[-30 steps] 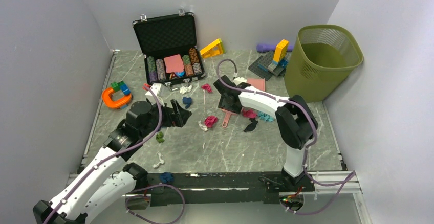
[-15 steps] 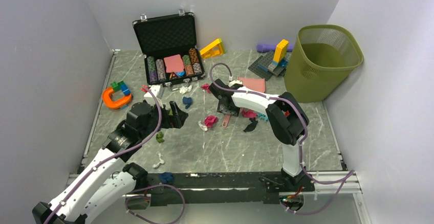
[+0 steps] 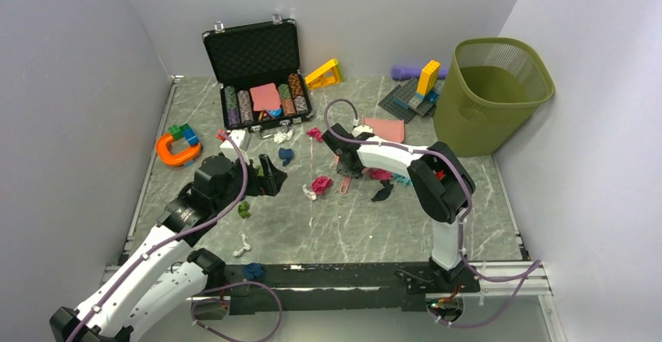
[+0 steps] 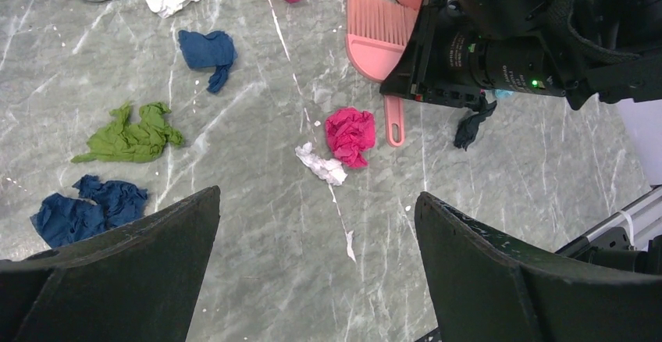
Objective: Sweep away the paper scraps from the table
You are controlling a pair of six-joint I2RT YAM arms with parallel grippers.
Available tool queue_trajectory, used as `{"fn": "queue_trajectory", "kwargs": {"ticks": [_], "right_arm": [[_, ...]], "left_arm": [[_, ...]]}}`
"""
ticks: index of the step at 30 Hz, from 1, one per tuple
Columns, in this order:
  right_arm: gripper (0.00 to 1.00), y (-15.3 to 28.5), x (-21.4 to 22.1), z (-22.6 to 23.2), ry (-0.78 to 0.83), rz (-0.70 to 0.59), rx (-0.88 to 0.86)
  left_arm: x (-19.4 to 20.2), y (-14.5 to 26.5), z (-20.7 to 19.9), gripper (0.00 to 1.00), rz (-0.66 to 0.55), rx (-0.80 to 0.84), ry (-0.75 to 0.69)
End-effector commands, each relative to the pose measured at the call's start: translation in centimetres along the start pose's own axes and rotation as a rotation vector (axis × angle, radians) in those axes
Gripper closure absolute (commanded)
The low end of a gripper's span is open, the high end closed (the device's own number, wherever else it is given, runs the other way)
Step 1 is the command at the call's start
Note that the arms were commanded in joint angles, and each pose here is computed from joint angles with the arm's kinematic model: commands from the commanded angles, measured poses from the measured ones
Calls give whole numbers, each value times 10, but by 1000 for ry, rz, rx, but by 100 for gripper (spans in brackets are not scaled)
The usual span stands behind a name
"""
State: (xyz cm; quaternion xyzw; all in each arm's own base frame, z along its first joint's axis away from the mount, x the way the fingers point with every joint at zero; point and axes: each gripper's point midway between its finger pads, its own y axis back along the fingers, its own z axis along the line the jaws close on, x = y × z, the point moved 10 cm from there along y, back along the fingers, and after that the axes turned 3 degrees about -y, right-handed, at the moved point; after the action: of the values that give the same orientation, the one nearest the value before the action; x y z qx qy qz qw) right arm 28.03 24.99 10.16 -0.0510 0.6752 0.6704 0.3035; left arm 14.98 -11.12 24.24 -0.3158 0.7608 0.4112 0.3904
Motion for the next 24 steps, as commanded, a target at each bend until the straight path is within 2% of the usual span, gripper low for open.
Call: {"fn": "queue_trajectory", "kwargs": {"ticks": [1,7,13,18,24], "right_arm": [[81,8,1,-11,-22,28,7],[80,55,-16,-4,-70,24,-124],[80,92,-25,4,-161,59,-310],[79,108,-25,10,-269,103,-455],[79,117,-25,15,-379,148,-546]], "left_arm": [[-8,-1,-4,2,-20,14,-17],[-9,-10,-9,2,-13,60,-3],[0,-27,-18,2,-4,192,72],[11,-48,-28,1,-21,338,143],[10,-66,-42,5,-36,348,151]]}}
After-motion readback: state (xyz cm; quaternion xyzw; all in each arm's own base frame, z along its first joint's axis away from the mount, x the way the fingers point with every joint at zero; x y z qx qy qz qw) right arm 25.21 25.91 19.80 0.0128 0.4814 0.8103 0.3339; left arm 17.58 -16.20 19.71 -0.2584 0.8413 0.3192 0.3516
